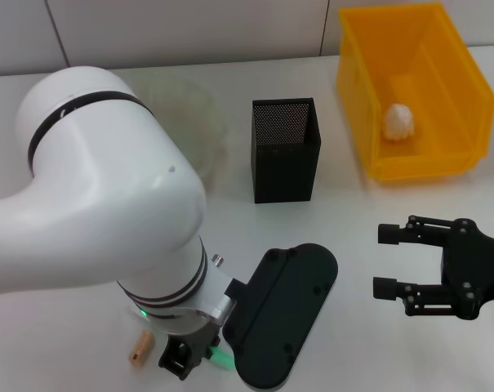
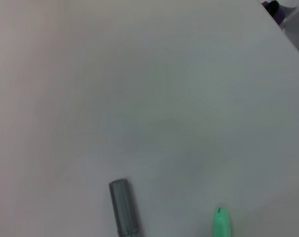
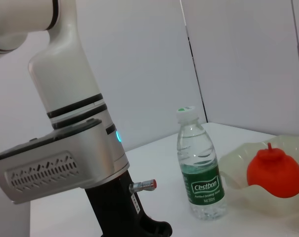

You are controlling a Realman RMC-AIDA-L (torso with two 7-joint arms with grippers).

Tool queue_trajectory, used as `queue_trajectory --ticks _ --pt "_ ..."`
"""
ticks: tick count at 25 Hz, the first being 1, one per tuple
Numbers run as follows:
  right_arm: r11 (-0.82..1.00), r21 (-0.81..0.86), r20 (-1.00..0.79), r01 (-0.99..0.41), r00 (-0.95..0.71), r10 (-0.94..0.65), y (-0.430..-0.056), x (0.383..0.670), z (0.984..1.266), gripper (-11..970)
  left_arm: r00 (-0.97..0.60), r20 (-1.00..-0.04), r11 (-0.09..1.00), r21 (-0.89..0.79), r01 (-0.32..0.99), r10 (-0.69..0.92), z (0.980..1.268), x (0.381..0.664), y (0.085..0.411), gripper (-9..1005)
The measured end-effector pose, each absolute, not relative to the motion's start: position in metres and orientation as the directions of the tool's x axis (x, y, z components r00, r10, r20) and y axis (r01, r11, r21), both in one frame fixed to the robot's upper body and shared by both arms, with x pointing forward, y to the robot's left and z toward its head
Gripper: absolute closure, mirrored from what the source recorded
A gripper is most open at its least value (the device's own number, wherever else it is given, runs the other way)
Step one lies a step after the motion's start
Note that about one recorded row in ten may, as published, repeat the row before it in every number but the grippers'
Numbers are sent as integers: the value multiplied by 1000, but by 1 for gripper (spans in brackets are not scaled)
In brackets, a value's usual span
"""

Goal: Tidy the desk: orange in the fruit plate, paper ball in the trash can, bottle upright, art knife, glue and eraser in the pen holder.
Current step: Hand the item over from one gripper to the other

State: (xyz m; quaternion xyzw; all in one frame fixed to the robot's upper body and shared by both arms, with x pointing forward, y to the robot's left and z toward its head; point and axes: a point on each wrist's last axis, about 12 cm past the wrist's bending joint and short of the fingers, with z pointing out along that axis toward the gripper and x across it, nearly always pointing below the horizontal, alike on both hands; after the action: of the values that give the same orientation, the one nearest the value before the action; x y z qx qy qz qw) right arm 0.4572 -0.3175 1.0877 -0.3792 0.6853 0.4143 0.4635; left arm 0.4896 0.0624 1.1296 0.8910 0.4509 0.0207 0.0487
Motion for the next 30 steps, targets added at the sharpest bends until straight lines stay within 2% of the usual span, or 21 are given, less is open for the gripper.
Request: queue_trajectory --ticks 23,30 --pt "372 208 -952 -905 -275 -135 -317 460 1088 185 600 -22 -591 152 793 800 1146 482 58 907" --pt "376 214 -952 -901 -279 -128 -318 461 1087 185 591 7 -583 182 792 806 1148 486 61 907"
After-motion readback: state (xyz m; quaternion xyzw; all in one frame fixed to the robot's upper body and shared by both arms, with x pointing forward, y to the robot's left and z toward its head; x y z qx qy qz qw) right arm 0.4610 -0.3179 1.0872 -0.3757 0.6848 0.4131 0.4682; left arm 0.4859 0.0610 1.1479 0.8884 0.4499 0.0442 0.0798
